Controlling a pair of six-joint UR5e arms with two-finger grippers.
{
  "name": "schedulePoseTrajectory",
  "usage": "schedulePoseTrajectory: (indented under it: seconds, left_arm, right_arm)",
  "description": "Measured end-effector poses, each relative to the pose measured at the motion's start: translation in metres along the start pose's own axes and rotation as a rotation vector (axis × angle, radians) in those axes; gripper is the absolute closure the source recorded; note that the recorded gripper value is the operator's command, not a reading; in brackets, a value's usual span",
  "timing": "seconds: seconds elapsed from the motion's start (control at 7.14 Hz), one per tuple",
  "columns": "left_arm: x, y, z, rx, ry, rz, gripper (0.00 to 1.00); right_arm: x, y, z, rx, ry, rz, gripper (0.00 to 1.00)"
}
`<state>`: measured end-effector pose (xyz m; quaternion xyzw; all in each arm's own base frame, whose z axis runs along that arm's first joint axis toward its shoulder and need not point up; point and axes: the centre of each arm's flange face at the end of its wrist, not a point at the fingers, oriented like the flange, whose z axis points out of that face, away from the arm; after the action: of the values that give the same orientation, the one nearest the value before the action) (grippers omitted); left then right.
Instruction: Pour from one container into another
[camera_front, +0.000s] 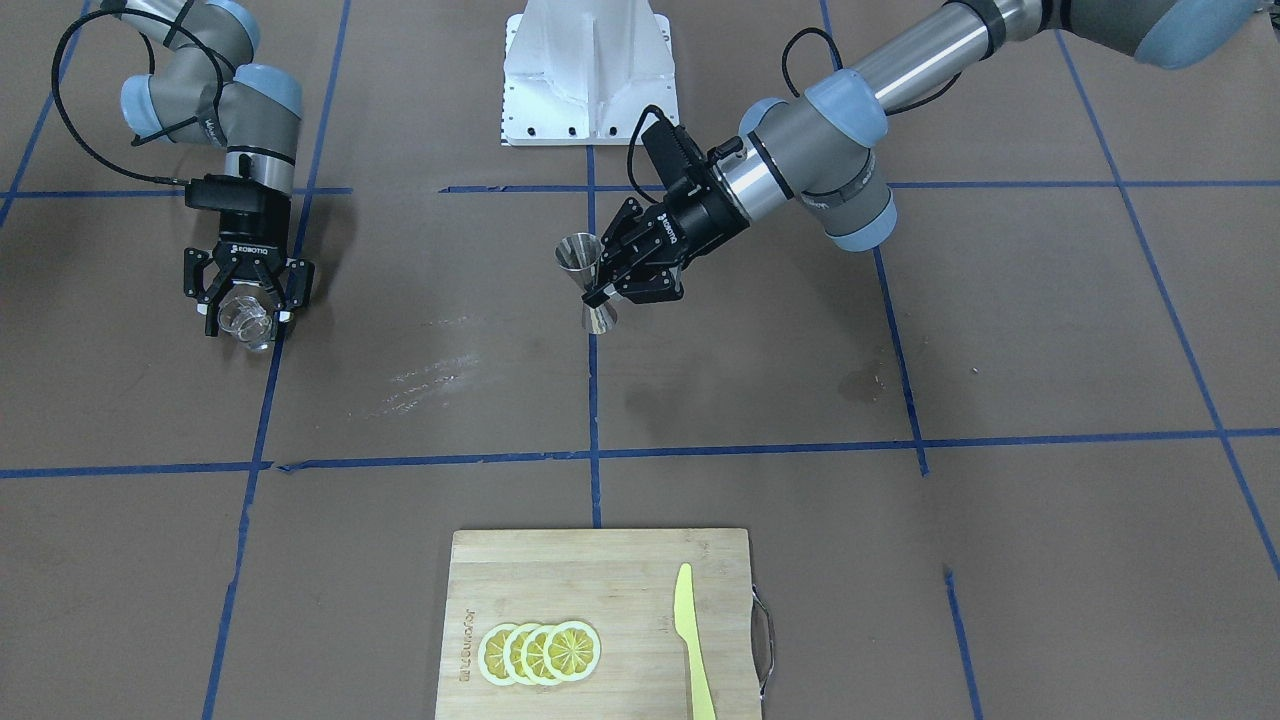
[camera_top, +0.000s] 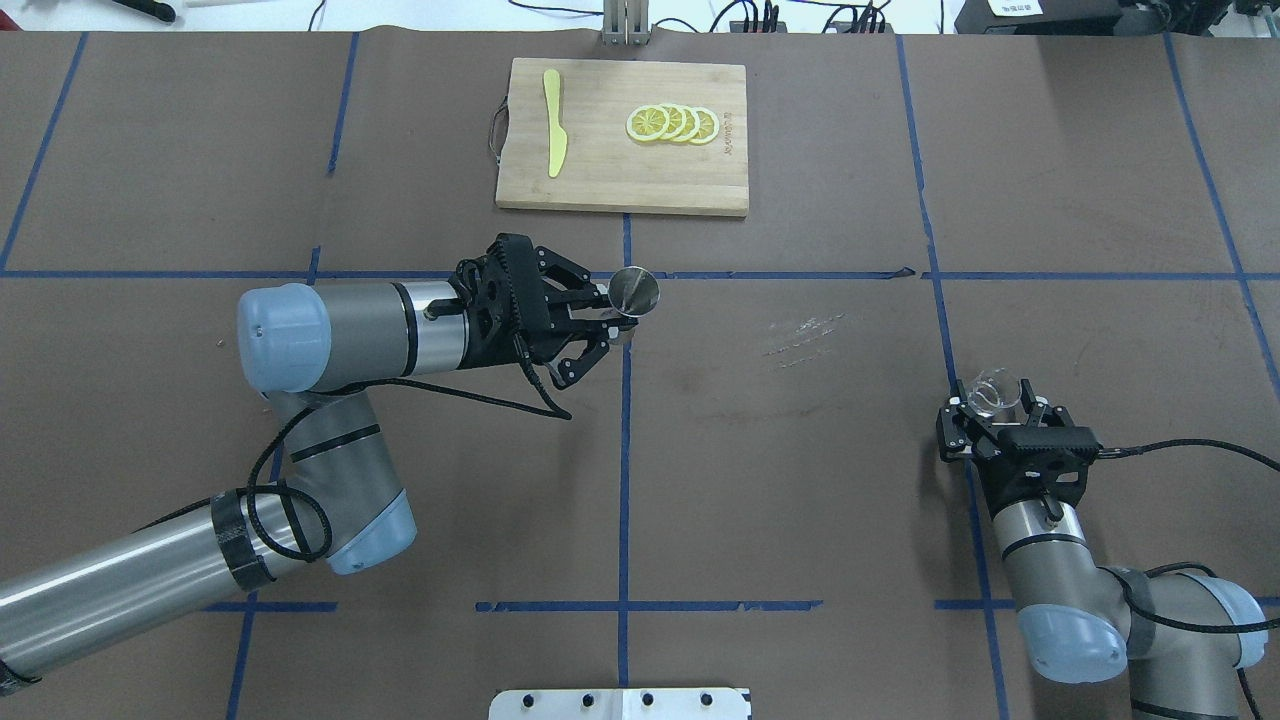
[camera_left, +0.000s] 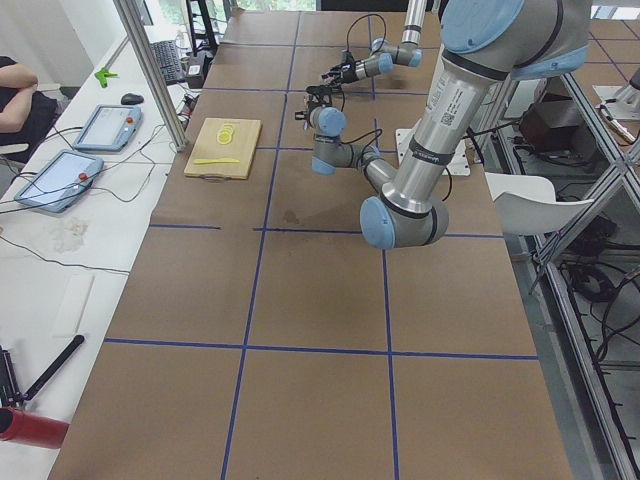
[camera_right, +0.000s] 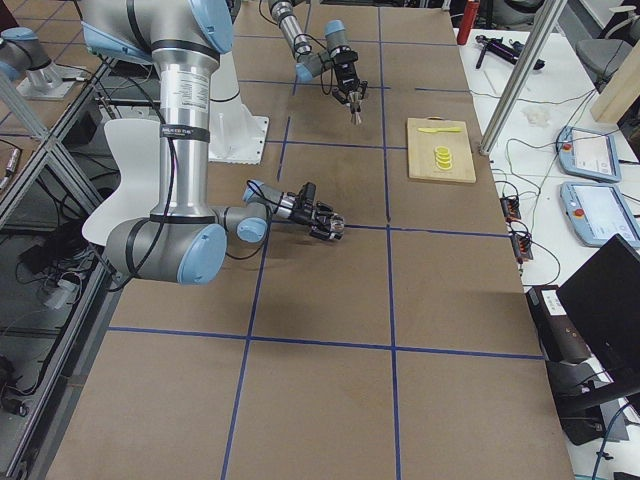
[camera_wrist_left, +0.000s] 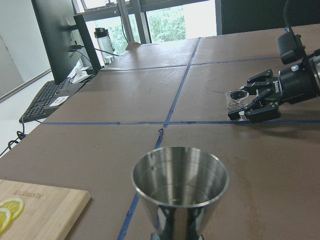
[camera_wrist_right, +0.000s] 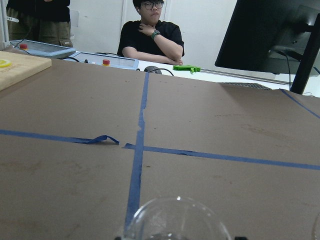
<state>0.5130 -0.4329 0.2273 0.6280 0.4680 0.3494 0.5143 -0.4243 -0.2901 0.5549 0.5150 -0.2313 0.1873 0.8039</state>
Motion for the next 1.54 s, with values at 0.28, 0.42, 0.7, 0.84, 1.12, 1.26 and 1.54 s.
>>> schedulePoseTrajectory:
  seconds: [0.28,0.42,0.7,0.84,1.12,1.26,1.54]
  left_arm:
    - [0.000,0.000,0.000,-0.001,0.000,0.000,1.00]
    - [0.000,0.000,0.000,-0.001,0.000,0.000,1.00]
    - [0.000,0.000,0.000,-0.001,0.000,0.000,1.00]
    - [0.000,0.000,0.000,0.000,0.000,0.000,1.00]
    - [-0.001,0.000,0.000,0.001,-0.001,0.000,1.00]
    - [-0.001,0.000,-0.001,0.001,0.000,0.001,1.00]
    - [-0.001,0.000,-0.001,0.002,0.000,0.002,1.00]
  right_arm:
    - [-0.002,0.000,-0.001,-0.001,-0.003,0.001,0.48]
    - [-0.003,0.000,-0.001,-0.001,-0.004,0.003,0.65]
    - [-0.004,0.000,-0.002,-0.002,-0.007,0.006,1.00]
    - [-0.004,-0.001,-0.002,0.000,-0.006,0.006,1.00]
    - [-0.003,-0.006,-0.003,0.020,-0.018,0.028,1.00]
    - [-0.002,-0.009,-0.004,0.030,-0.025,0.039,1.00]
    - [0.003,-0.019,-0.008,0.047,-0.078,0.093,1.00]
